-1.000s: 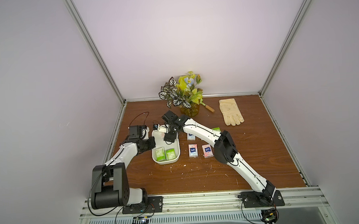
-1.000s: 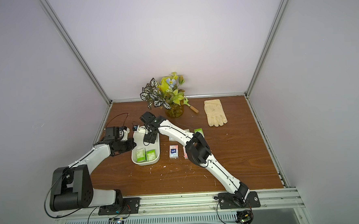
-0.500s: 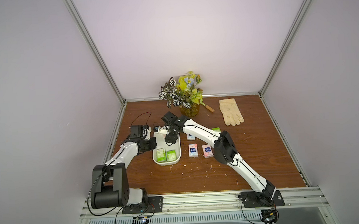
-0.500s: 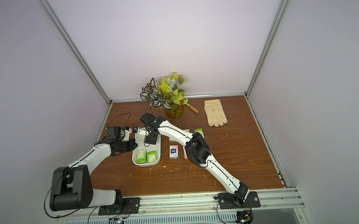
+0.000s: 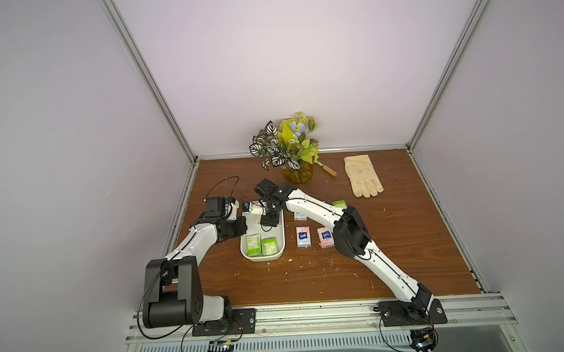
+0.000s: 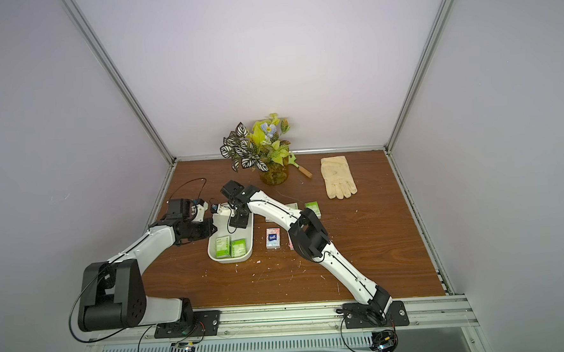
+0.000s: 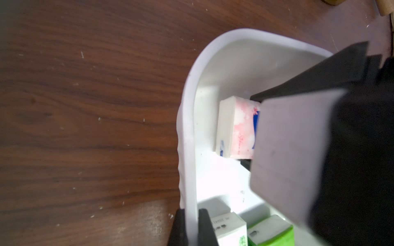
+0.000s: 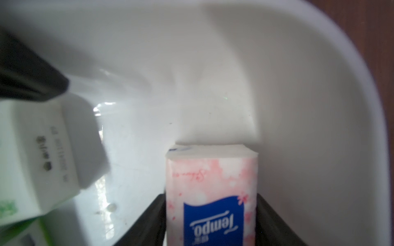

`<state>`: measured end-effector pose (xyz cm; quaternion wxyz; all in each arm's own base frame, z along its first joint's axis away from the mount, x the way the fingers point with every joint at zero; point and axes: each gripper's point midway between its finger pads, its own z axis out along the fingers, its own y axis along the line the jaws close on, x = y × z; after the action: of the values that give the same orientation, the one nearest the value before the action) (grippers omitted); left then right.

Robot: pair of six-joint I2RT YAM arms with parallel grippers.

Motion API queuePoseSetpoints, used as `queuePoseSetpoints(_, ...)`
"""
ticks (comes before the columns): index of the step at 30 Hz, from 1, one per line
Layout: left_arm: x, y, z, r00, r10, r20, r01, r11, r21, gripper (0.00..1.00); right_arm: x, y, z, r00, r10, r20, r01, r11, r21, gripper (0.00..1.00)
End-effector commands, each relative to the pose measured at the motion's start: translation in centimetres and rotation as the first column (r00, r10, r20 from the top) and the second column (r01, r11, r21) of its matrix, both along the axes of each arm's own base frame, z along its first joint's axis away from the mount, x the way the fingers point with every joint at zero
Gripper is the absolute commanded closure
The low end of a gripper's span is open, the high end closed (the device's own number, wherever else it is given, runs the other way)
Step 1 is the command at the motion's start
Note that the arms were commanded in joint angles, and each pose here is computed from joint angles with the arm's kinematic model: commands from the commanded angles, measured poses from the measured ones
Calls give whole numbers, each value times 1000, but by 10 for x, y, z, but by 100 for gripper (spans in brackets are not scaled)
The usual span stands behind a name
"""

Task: Take the pocket tissues out of the storage box
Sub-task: Pick up the pocket tissues from the storage box.

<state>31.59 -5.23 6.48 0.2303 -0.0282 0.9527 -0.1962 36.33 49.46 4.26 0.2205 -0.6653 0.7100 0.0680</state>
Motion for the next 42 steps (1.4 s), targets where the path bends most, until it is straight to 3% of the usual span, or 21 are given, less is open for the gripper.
queuePoseSetpoints(1, -4, -8, 2, 999, -42, -15, 41, 999, -12, 100, -4, -7, 2, 999, -21, -34, 21, 1000, -16, 43)
queuePoseSetpoints(7, -3, -7, 1, 999, -37, -16, 37, 999, -15, 99, 1, -1, 30, 998, -62, -18, 63, 997, 49, 47)
queuePoseSetpoints(15, -1, -6, 6, 1000, -19, 9, 19, 1000, -14, 74, 0, 4, 70, 993, -116, -32, 120, 983, 138, 49)
queuePoseSetpoints(23, 4, -4, 33, 997, -6, 72, 7, 1000, -8, 54, 3, 1, 111, 984, -173, -36, 177, 961, 213, 49)
queuePoseSetpoints(27, 7, 6, 56, 988, 27, 152, -30, 999, 19, 43, 7, -6, 135, 975, -221, -27, 221, 944, 247, 49)
queuePoseSetpoints(33, 12, 21, 94, 942, 98, 321, -120, 991, 51, 23, 7, -24, 174, 952, -304, -29, 299, 908, 293, 49)
queuePoseSetpoints(42, 15, 50, 127, 810, 276, 518, -327, 945, 7, 2, -10, -69, 209, 896, -438, -76, 437, 834, 336, 49)
